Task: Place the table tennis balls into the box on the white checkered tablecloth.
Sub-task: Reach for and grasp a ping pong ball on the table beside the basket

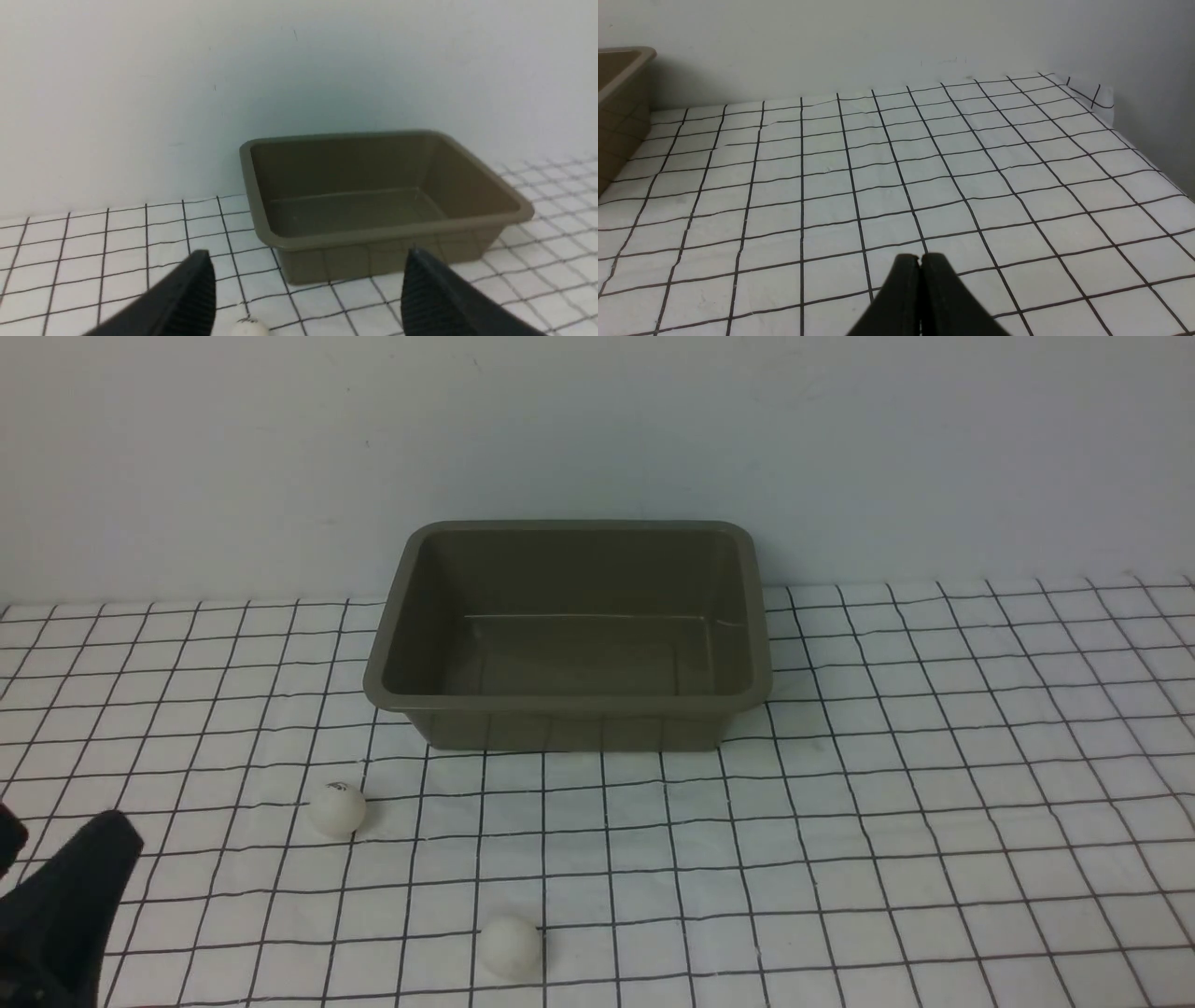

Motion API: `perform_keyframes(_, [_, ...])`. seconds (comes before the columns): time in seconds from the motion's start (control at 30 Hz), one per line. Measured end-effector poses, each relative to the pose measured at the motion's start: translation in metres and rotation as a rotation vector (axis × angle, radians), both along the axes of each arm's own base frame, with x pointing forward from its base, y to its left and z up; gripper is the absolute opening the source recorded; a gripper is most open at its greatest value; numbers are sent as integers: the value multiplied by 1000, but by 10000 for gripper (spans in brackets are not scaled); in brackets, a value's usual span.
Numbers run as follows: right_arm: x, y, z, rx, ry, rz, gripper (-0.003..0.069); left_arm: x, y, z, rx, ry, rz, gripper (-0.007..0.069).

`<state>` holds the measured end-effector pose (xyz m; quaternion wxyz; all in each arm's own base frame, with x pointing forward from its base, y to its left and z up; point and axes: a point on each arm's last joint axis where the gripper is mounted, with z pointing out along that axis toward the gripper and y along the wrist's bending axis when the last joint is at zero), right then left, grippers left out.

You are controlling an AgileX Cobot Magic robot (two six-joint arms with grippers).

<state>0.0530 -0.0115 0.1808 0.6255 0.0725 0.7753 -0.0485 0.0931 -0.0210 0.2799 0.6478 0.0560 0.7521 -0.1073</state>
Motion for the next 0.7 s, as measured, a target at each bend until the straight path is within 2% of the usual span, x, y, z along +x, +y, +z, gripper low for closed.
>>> perform_keyframes(0.13, [0, 0, 0, 0, 0, 0, -10, 38, 1, 7, 74, 127, -28, 478])
perform_keyframes(0.33, [0, 0, 0, 0, 0, 0, -10, 95, 4, 2, 82, 298, -37, 478])
perform_keyframes(0.7, [0, 0, 0, 0, 0, 0, -10, 172, 12, -48, 145, 551, -49, 478])
